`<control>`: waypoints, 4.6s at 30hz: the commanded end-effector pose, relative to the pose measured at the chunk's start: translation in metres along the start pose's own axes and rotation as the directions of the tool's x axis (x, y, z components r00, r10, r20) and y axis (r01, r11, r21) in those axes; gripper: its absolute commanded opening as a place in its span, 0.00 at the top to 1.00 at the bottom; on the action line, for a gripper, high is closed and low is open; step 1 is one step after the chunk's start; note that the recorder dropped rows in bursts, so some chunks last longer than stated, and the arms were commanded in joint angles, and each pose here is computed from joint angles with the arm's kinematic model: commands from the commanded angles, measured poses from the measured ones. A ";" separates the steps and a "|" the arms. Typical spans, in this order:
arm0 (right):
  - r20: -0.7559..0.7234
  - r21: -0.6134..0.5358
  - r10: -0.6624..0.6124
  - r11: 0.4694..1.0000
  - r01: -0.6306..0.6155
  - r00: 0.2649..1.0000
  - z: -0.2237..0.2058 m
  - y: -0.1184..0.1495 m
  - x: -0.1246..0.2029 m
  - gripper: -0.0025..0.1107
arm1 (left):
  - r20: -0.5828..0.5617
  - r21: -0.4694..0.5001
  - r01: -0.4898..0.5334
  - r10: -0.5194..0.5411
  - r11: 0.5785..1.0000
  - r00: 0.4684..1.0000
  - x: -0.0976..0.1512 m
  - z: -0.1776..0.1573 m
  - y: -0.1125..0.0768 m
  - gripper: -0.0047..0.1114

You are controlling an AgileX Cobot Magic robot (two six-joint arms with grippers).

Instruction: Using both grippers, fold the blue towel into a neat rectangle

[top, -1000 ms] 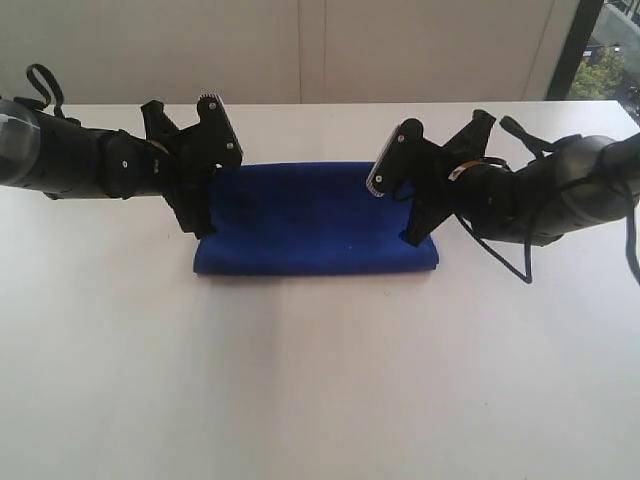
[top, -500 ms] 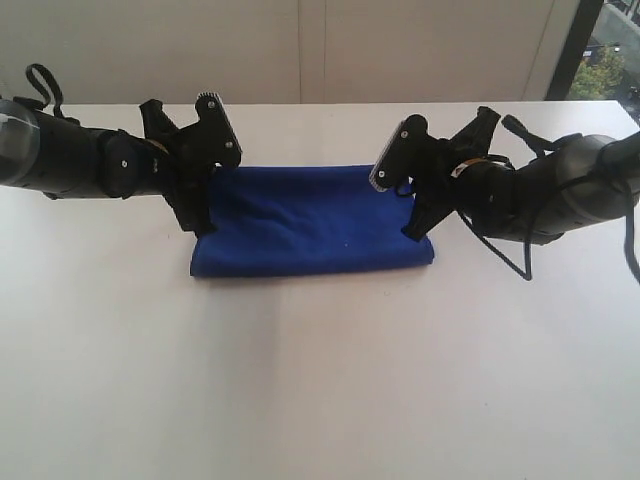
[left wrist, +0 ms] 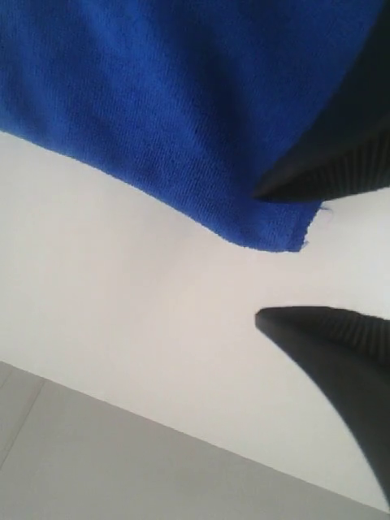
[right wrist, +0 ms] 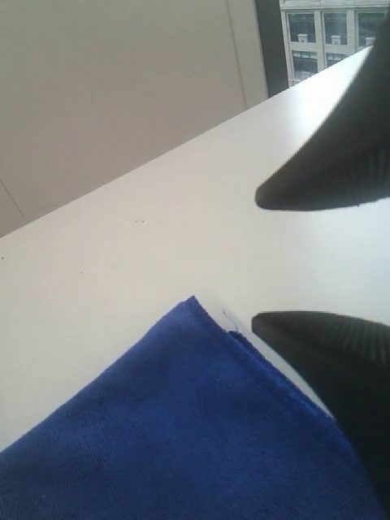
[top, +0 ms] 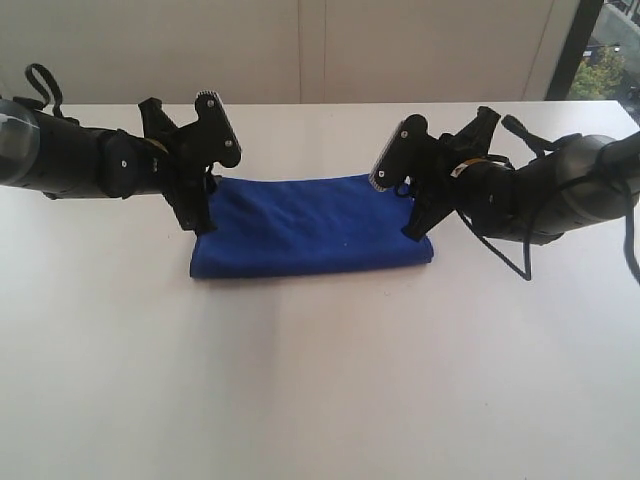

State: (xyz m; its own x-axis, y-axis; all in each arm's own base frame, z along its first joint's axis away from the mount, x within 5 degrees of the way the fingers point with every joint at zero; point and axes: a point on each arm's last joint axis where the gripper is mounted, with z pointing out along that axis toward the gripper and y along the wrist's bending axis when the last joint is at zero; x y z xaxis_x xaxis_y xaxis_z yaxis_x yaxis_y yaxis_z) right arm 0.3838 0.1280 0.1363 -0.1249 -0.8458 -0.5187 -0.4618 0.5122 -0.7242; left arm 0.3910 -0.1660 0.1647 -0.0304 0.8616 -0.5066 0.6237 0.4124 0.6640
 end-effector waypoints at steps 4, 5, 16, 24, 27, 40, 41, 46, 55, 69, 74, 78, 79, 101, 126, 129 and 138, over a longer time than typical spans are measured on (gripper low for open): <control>0.001 0.027 0.071 0.997 -0.071 0.997 0.000 -0.006 0.000 0.63 | 0.012 -0.029 0.025 -0.025 0.999 1.000 -0.002 -0.001 0.004 0.54; 0.000 0.033 0.113 0.993 -0.113 0.994 -0.002 -0.008 0.000 0.63 | 0.016 -0.039 0.037 -0.036 0.999 0.999 -0.003 -0.002 0.006 0.55; -0.101 -0.203 0.460 0.858 -0.471 0.882 -0.030 -0.036 -0.035 0.98 | -0.013 0.078 0.380 -0.380 0.922 0.925 -0.021 -0.023 0.021 0.96; -0.159 -0.255 0.552 0.778 -0.575 0.818 -0.004 -0.041 -0.046 0.98 | -0.089 0.182 0.532 -0.525 0.827 0.847 -0.025 -0.010 0.026 0.96; -0.205 -0.317 0.538 0.754 -0.576 0.818 0.010 -0.037 -0.051 0.98 | -0.125 0.198 0.569 -0.556 0.798 0.822 -0.021 -0.004 0.021 0.96; -0.231 -0.566 0.568 0.582 -0.584 0.790 0.059 -0.015 -0.076 0.98 | -0.259 0.251 0.677 -0.626 0.692 0.736 -0.008 0.001 0.009 0.96; -0.232 -0.571 0.574 0.574 -0.588 0.786 0.064 -0.012 -0.076 0.98 | -0.292 0.269 0.687 -0.622 0.675 0.726 -0.004 0.000 0.009 0.96; -0.264 -0.581 0.563 0.555 -0.595 0.783 0.080 0.002 -0.067 0.98 | -0.316 0.285 0.692 -0.617 0.663 0.721 -0.002 -0.001 0.008 0.96; -0.272 -0.574 0.567 0.553 -0.604 0.777 0.090 0.010 -0.063 0.98 | -0.413 0.350 0.679 -0.544 0.646 0.730 0.010 0.008 -0.013 0.96; -0.291 -0.550 0.560 0.566 -0.615 0.776 0.099 0.019 -0.053 0.98 | -0.439 0.374 0.660 -0.503 0.652 0.745 0.015 0.005 -0.008 0.96; -0.286 -0.538 0.564 0.574 -0.617 0.774 0.101 0.019 -0.052 0.98 | -0.442 0.376 0.654 -0.493 0.656 0.749 0.015 0.005 -0.008 0.96; -0.254 -0.508 0.581 0.600 -0.618 0.773 0.099 0.009 -0.056 0.98 | -0.402 0.342 0.647 -0.517 0.681 0.756 0.014 0.007 -0.003 0.96; -0.242 -0.506 0.586 0.604 -0.616 0.773 0.096 0.004 -0.059 0.98 | -0.388 0.338 0.641 -0.518 0.690 0.762 0.012 0.006 0.000 0.96; -0.435 -0.307 0.584 0.619 -0.723 0.685 0.023 -0.039 -0.014 0.98 | -0.433 0.273 0.753 -0.622 0.599 0.652 0.038 -0.008 0.037 0.96; -0.615 -0.245 0.457 0.664 -0.707 0.642 0.005 -0.012 0.000 0.98 | -0.432 0.227 0.804 -0.683 0.550 0.589 0.051 0.018 0.024 0.96; -0.626 -0.250 0.446 0.663 -0.706 0.640 0.004 -0.011 0.001 0.98 | -0.421 0.214 0.812 -0.698 0.544 0.579 0.052 0.020 0.024 0.96; -0.646 -0.255 0.430 0.658 -0.708 0.631 0.003 -0.009 0.002 0.98 | -0.401 0.263 0.810 -0.705 0.524 0.586 0.045 0.031 0.020 0.96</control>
State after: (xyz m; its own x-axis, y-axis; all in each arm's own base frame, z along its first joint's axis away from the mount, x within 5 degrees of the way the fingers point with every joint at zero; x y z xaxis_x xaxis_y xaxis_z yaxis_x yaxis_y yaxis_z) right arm 0.3916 0.1225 0.1420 -0.8416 -0.4051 -0.3572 -0.4366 0.8996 0.0083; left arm 0.4252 -0.1204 0.1398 -0.7738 0.3300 -0.5407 0.4891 0.8537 -0.1789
